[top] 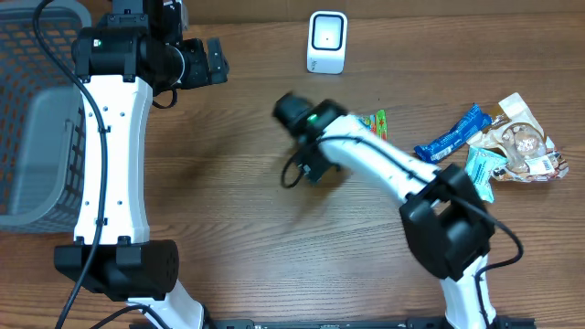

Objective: Scan the item barcode

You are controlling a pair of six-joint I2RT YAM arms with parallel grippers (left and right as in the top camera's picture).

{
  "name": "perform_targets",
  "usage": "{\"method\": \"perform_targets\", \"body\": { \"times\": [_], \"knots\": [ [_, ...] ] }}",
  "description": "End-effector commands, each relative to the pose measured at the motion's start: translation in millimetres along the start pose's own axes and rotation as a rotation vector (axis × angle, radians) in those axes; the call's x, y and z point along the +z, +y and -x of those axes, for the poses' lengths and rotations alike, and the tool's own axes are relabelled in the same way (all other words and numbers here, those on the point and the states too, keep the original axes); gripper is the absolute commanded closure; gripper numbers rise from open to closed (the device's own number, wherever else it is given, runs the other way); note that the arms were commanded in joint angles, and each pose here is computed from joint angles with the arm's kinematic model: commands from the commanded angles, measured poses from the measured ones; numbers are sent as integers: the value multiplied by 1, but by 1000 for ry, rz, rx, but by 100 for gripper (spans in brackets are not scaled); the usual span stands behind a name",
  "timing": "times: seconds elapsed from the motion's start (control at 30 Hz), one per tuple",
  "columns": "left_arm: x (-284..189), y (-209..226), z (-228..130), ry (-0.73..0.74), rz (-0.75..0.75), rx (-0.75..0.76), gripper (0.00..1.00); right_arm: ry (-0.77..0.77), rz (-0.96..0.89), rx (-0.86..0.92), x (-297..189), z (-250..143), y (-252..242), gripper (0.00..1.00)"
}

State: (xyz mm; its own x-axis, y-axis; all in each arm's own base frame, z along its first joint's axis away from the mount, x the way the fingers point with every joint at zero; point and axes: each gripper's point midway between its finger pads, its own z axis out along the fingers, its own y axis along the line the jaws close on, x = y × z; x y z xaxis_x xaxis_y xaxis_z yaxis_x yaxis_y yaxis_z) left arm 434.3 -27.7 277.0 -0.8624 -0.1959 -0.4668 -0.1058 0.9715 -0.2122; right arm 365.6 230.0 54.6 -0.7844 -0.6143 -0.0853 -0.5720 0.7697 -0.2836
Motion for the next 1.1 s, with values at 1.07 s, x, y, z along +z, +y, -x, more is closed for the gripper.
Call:
{"method": "perform_targets", "body": {
  "times": [1.07],
  "knots": [
    [0, -3, 2, -5, -1, 3, 0, -110, 235, -73, 71, -13, -38, 32]
  ]
}}
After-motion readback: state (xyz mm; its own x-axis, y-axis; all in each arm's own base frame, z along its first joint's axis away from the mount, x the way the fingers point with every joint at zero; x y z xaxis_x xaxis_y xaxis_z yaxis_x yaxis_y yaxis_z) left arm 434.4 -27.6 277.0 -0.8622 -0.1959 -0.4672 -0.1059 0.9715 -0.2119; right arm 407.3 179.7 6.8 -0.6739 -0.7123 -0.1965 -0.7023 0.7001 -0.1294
